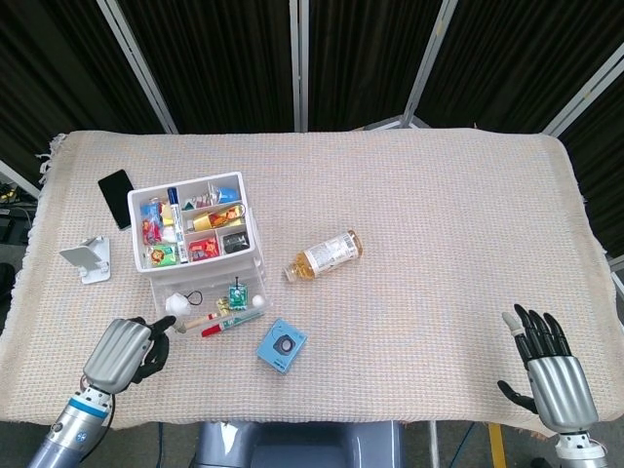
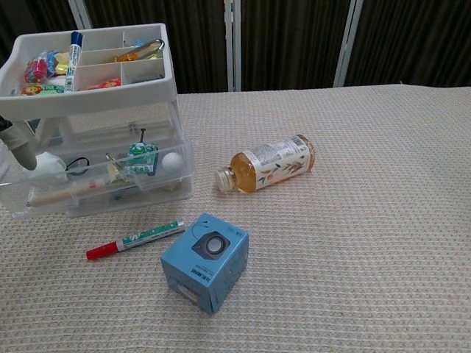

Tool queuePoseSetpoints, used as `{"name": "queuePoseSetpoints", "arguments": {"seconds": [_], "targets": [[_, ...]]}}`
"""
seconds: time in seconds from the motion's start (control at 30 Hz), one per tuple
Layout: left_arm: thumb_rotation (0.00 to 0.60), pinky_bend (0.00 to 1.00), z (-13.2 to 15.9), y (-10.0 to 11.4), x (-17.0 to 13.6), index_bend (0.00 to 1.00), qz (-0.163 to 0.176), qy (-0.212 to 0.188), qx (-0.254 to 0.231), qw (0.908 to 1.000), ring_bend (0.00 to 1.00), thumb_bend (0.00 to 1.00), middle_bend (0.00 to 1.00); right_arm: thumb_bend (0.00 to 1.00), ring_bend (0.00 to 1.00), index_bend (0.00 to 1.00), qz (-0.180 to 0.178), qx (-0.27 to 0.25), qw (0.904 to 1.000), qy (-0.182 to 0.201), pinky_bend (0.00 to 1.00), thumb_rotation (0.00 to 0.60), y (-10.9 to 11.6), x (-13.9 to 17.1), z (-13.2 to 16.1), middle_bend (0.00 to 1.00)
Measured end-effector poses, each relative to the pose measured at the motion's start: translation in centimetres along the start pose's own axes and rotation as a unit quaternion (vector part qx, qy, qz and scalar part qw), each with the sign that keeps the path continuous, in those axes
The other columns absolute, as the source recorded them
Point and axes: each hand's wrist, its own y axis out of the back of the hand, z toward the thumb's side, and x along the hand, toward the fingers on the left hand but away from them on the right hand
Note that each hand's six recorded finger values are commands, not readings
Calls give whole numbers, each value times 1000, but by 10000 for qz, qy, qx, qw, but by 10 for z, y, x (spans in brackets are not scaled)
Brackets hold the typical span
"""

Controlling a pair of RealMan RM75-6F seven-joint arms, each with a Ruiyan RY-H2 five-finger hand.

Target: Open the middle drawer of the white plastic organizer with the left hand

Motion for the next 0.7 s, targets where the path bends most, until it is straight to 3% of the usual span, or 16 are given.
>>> {"name": "queuePoseSetpoints", "arguments": {"seconds": [0.3, 0.43, 0.57, 0.7], "targets": [[600, 625, 6, 25, 3, 295, 469, -97, 172, 9987, 805, 361, 780, 17, 0, 0, 7, 19, 10000, -2, 0, 600, -1, 0, 0, 0], [600, 629, 14, 41, 8, 352, 649, -206, 333, 9971, 806, 335, 784, 17, 0, 0, 3, 14, 10000, 4, 0, 600, -1, 0, 1, 0], [600, 713, 23, 57, 17, 475, 757, -309, 590, 9949, 850, 334, 857, 17, 0, 0, 12, 15, 10000, 1, 0, 600, -1, 0, 1, 0], [600, 745, 30, 74, 35, 506, 844, -340, 944, 9914, 881, 311, 904, 17, 0, 0, 33, 24, 10000, 9, 0, 600, -2, 0, 1, 0]]}}
